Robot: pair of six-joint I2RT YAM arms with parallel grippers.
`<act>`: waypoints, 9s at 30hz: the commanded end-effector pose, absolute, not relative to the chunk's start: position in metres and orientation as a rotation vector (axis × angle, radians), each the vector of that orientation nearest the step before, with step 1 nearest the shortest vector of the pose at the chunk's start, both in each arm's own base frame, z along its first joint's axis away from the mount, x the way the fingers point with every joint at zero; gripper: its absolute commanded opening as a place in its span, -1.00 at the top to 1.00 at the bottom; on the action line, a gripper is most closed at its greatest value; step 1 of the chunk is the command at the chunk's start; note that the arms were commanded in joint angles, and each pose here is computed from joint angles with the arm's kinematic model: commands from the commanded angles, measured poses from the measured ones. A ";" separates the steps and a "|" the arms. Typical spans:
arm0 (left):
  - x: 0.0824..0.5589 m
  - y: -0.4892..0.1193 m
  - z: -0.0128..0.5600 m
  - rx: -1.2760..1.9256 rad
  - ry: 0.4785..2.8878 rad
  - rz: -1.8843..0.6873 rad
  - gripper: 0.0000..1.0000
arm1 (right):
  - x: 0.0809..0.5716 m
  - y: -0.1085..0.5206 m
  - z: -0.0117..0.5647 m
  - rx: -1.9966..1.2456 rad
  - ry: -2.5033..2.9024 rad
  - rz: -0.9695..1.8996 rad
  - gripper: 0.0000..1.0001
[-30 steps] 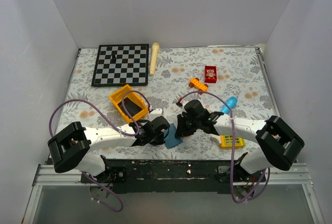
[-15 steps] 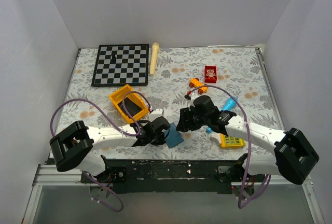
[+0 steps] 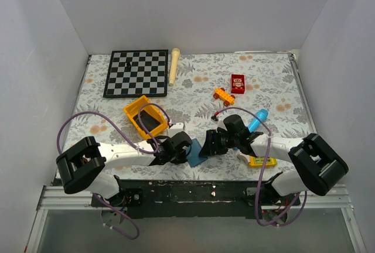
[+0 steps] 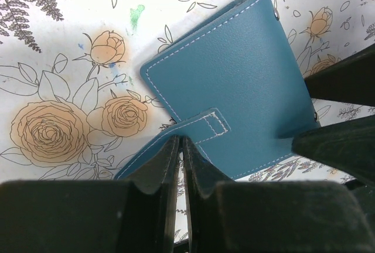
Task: Put the credit cards into the card holder
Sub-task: Close the card holder at the center of the board.
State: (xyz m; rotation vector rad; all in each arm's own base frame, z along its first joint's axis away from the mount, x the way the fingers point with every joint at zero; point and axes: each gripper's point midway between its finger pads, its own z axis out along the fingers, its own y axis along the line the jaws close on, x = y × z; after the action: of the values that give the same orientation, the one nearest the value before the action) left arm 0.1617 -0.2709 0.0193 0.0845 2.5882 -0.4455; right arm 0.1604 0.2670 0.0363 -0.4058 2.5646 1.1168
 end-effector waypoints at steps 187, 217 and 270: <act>0.212 -0.346 0.041 0.303 2.509 -0.641 0.83 | 0.234 0.239 0.075 -0.233 2.527 0.890 0.39; 0.213 -0.348 0.039 0.278 2.508 -0.653 0.84 | 0.214 0.250 0.062 -0.212 2.563 1.008 0.40; 0.210 -0.345 0.032 0.279 2.529 -0.635 0.85 | 0.219 0.237 0.073 -0.260 2.517 0.788 0.58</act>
State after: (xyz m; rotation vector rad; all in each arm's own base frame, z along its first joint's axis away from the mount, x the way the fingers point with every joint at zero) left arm 0.2122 -0.3466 0.0355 0.2704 2.5192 -0.6493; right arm 0.2172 0.2252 0.0679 -0.1976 2.5337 0.7347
